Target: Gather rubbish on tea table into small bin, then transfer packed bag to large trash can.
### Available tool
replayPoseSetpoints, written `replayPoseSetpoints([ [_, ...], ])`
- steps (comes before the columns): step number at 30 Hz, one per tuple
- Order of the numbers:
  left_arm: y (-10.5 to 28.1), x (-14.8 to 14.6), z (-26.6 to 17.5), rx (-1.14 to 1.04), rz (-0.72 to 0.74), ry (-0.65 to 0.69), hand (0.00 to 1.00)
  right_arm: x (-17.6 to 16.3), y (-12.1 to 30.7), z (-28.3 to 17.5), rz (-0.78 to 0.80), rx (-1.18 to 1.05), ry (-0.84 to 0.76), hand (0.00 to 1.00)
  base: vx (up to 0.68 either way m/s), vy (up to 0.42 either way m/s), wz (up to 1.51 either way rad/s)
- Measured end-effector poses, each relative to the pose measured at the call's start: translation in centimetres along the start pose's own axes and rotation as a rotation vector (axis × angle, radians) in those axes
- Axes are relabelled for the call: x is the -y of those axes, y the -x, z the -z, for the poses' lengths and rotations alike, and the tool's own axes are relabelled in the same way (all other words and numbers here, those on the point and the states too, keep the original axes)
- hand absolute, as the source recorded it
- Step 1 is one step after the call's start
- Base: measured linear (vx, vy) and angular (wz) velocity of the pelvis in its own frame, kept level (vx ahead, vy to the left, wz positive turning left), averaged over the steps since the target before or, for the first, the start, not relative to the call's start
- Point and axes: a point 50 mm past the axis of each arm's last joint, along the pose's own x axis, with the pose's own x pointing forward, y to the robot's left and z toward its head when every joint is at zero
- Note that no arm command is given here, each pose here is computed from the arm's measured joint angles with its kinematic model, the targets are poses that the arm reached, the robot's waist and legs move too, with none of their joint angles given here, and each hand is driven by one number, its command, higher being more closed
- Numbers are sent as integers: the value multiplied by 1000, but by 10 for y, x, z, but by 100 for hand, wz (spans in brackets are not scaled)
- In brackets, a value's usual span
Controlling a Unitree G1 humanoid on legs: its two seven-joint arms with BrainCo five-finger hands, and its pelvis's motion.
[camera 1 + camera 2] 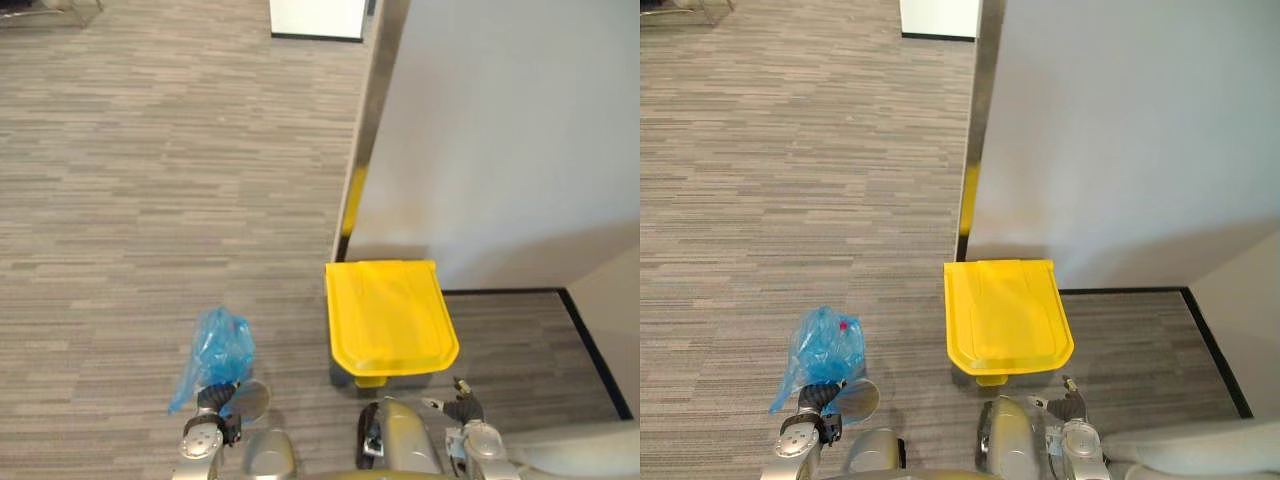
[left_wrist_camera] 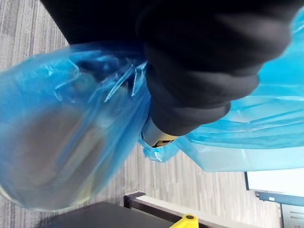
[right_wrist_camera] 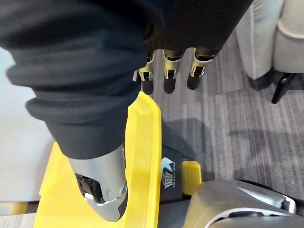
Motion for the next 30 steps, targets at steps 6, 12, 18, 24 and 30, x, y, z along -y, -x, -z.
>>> replayPoseSetpoints([
  [6, 2, 8, -1, 1, -3, 52, 100, 2, 1, 2, 26, -1, -18, 0, -47, -132, -9],
  [12, 1, 12, -4, 9, 16, 47, 100, 8, 5, 11, 50, -26, -34, 0, 134, -76, 22],
  [18, 3, 22, -2, 5, 64, 41, 100, 16, 2, 7, 77, -11, -48, 0, 76, 58, 7],
  [24, 3, 22, -1, 7, 71, 25, 100, 8, 3, 11, 61, -33, -59, 0, 18, 97, -11],
  [30, 5, 21, 9, -38, 70, 12, 100, 7, 2, 10, 58, -32, -57, 0, -45, 35, -8],
])
